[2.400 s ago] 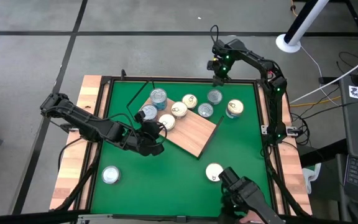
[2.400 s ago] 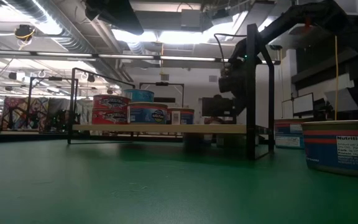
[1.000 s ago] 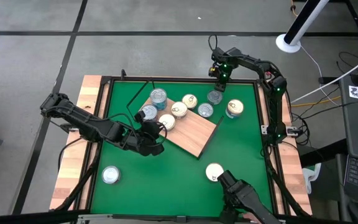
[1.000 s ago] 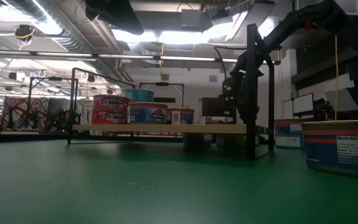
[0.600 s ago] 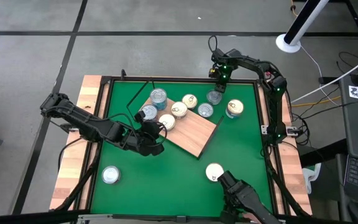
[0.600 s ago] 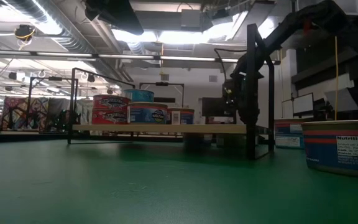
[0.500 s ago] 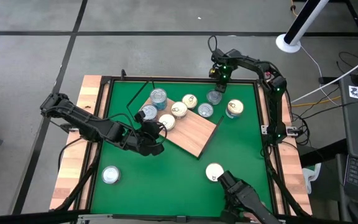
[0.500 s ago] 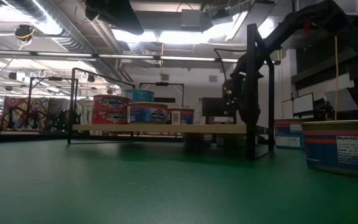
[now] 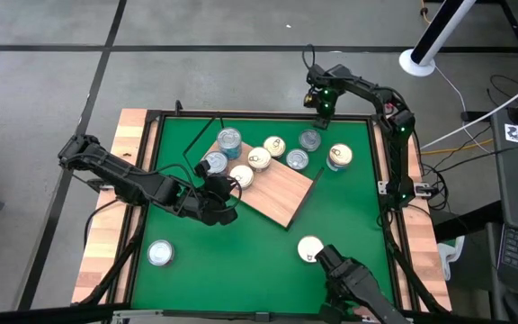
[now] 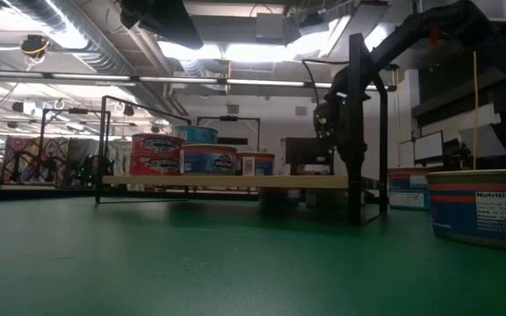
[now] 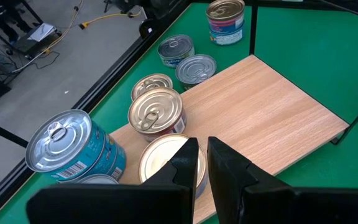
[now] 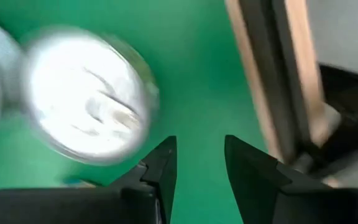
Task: Stack canned seafood by type on shelf
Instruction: Put the green can on the shelf
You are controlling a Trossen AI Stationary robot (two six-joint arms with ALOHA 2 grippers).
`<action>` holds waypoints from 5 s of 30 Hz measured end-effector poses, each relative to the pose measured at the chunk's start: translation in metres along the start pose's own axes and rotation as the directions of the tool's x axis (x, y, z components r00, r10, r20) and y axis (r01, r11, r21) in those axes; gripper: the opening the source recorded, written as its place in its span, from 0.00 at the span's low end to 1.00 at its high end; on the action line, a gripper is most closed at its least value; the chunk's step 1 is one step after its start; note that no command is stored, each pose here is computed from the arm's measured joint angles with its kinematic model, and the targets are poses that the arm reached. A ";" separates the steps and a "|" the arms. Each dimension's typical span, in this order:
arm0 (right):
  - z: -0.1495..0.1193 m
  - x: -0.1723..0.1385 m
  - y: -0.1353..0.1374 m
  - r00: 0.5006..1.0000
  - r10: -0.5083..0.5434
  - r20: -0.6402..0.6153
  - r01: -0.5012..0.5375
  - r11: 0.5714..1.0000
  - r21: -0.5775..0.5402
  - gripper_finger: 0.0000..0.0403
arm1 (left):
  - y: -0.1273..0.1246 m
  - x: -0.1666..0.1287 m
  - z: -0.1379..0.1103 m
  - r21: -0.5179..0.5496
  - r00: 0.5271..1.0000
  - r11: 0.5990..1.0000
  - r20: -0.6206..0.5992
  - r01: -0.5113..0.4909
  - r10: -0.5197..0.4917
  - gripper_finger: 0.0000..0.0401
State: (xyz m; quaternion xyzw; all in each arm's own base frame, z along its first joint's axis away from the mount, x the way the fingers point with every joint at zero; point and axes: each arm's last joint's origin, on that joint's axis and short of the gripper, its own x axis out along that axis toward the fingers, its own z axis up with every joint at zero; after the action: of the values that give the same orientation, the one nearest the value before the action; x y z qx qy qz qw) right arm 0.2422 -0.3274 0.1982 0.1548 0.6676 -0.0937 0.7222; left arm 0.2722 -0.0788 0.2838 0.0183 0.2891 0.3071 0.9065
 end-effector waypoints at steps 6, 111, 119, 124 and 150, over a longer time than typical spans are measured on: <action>0.003 0.003 0.008 0.986 0.146 0.083 -0.147 0.989 0.005 0.33 | 0.000 0.000 0.000 0.000 1.000 1.000 0.000 0.000 0.000 0.08; 0.005 0.016 0.013 0.985 0.168 0.044 -0.170 0.983 0.066 0.33 | 0.000 0.000 0.000 -0.032 1.000 0.999 0.000 0.000 0.000 0.08; 0.007 0.029 0.012 0.992 0.119 0.049 -0.122 0.991 0.054 0.33 | 0.000 0.000 0.000 -0.032 1.000 0.999 0.000 -0.001 0.001 0.08; 0.004 0.031 0.012 0.997 0.075 0.028 -0.076 0.996 0.055 0.33 | 0.000 0.000 0.000 -0.033 1.000 0.999 0.000 0.000 0.000 0.08; 0.009 0.022 0.009 0.997 0.042 0.061 -0.044 0.998 0.046 0.33 | 0.000 0.000 0.000 -0.032 1.000 0.999 0.000 0.000 0.000 0.08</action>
State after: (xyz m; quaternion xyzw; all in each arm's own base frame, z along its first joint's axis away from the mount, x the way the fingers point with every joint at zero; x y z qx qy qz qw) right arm 0.2559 -0.3208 0.1782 0.1833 0.6396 -0.0986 0.7400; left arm 0.2722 -0.0786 0.2838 0.0037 0.2843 0.3119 0.9066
